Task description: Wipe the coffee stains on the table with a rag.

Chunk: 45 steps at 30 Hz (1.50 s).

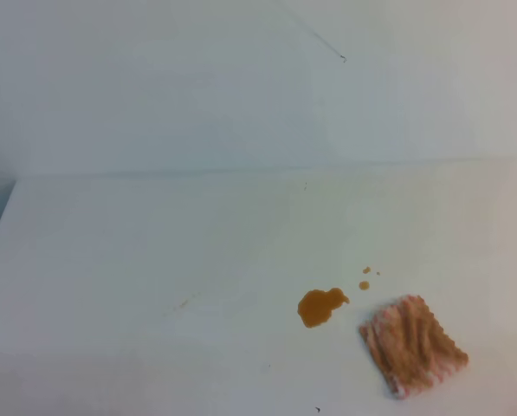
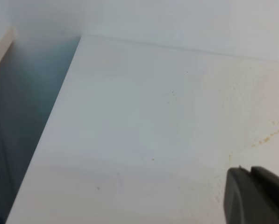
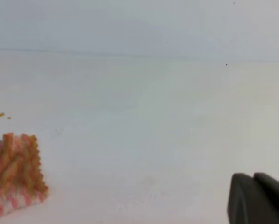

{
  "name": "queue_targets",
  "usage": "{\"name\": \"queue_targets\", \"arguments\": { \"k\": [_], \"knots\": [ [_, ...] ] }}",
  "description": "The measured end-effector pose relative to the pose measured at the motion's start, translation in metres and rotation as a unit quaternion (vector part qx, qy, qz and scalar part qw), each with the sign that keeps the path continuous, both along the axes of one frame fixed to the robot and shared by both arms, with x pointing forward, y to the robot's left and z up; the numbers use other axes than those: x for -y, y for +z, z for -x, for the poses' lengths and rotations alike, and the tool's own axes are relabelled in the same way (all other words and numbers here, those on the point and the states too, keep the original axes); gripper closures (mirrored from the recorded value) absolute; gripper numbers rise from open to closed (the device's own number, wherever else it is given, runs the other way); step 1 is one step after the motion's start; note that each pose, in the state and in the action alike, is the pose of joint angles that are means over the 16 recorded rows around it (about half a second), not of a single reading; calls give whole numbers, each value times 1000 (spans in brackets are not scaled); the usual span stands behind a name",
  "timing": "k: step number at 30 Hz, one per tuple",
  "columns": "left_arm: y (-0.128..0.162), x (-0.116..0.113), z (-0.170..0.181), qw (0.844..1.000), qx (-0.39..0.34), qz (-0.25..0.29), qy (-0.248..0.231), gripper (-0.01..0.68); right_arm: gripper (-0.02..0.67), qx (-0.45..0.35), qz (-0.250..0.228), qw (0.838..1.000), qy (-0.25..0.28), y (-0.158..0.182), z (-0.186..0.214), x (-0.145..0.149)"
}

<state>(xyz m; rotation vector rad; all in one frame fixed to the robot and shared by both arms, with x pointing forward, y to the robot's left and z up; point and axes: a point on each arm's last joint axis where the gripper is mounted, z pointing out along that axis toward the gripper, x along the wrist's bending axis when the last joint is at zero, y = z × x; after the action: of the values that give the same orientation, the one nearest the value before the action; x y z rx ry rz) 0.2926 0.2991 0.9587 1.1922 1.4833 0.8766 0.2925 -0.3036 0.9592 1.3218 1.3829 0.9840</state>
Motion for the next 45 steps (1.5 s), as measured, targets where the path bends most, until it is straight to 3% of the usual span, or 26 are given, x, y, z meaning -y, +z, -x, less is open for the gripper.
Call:
{"name": "queue_targets", "arguments": {
  "k": [32,39,45],
  "knots": [
    [0,0,0,1000,0,0,0,674,652,9,5,1000,1,2,0,0],
    [0,0,0,1000,0,0,0,674,652,64,45,997,9,12,-2,0],
    [0,0,0,1000,0,0,0,674,652,162,99,981,33,30,-2,-5]
  ]
}}
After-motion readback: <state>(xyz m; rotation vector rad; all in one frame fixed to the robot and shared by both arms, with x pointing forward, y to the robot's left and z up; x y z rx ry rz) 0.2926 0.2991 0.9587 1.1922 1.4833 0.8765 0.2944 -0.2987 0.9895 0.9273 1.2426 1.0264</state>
